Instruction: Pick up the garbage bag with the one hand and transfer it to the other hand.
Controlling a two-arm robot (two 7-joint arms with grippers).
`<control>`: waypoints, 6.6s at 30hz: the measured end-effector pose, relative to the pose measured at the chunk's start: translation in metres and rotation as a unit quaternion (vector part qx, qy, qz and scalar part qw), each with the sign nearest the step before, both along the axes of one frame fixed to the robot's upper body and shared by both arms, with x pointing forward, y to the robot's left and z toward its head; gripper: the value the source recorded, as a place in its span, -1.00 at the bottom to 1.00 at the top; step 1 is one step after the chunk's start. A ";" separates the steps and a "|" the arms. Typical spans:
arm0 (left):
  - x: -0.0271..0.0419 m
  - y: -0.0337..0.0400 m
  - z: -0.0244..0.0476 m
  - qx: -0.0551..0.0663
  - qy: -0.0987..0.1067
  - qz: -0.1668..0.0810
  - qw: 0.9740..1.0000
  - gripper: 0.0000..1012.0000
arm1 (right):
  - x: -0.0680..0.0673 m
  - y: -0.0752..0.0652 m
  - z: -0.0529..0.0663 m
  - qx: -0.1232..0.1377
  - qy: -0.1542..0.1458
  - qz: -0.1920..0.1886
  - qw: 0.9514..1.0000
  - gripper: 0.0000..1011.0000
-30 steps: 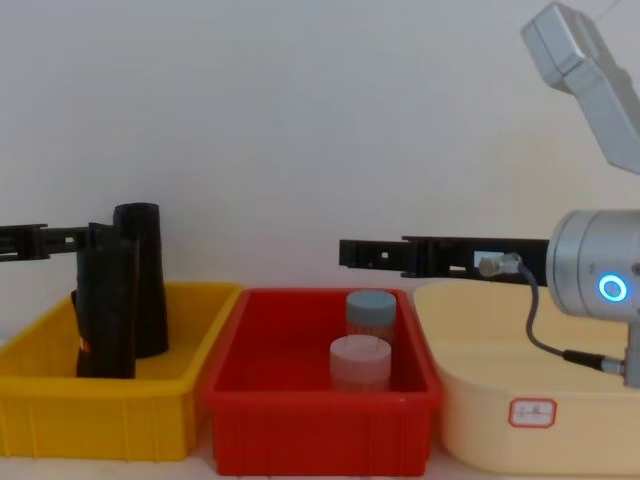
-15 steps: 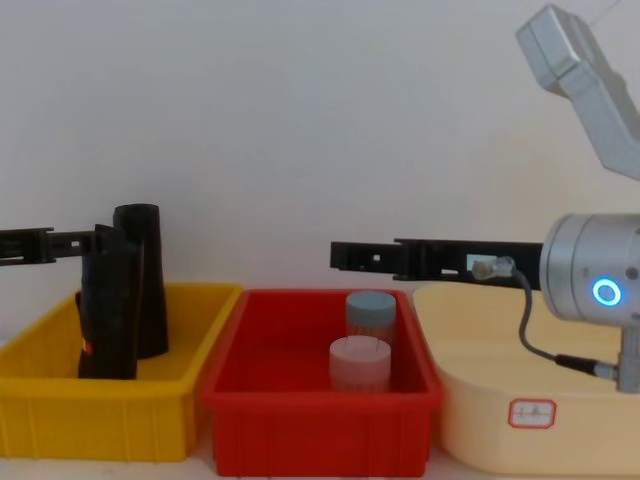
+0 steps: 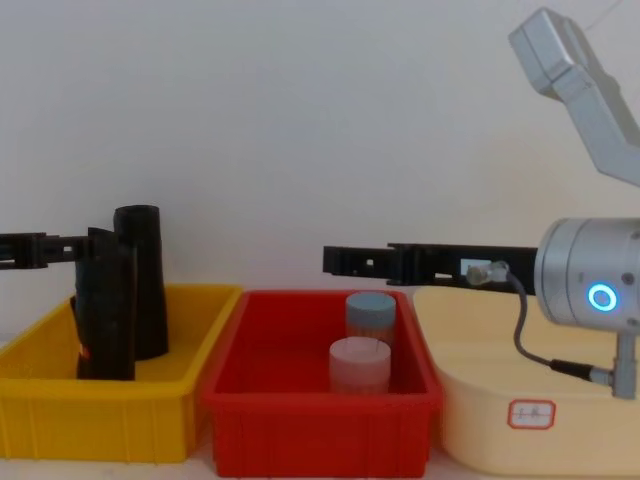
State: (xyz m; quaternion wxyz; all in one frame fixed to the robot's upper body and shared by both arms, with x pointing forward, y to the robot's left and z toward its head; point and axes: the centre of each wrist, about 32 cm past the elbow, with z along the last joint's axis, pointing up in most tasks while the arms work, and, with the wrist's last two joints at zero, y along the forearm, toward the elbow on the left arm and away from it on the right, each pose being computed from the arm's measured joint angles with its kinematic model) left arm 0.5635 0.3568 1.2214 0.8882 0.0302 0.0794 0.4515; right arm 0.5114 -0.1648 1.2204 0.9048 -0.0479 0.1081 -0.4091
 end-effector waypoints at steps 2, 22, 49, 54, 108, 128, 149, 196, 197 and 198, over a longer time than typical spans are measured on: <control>-0.0006 0.0004 0.0002 0.001 -0.001 0.000 1.000 0.98 | 0.000 0.000 0.000 -0.001 0.000 0.001 1.000 0.98; 0.0018 -0.0036 0.0129 -0.008 -0.077 0.010 0.997 0.98 | 0.001 0.005 -0.001 -0.006 0.001 0.004 1.000 0.98; 0.0138 -0.0033 0.0119 -0.028 -0.086 0.014 0.996 0.98 | 0.008 0.008 -0.002 -0.006 0.009 0.008 1.000 0.98; 0.0148 -0.0030 0.0094 -0.018 -0.072 0.009 0.997 0.98 | 0.009 0.008 -0.003 -0.005 0.010 0.008 1.000 0.98; 0.0090 -0.0109 0.0019 0.050 -0.042 0.020 0.998 0.98 | 0.004 -0.003 -0.005 -0.001 0.012 0.011 1.000 0.98; 0.0133 -0.0099 -0.0056 0.046 -0.034 0.010 0.998 0.98 | 0.009 -0.001 -0.006 -0.002 0.012 0.016 1.000 0.98; 0.0197 -0.0170 -0.0160 0.053 -0.029 0.003 0.998 0.98 | 0.017 -0.001 -0.008 0.000 0.016 0.024 1.000 0.98; 0.0262 -0.0217 -0.0119 0.081 -0.029 0.015 0.996 0.98 | 0.054 0.001 -0.027 -0.102 0.043 0.031 0.993 0.98; 0.0262 -0.0218 -0.0119 0.081 -0.029 0.015 0.996 0.98 | 0.054 0.001 -0.027 -0.105 0.044 0.032 0.993 0.98; 0.0262 -0.0218 -0.0119 0.081 -0.029 0.015 0.996 0.98 | 0.054 0.001 -0.027 -0.105 0.044 0.032 0.993 0.98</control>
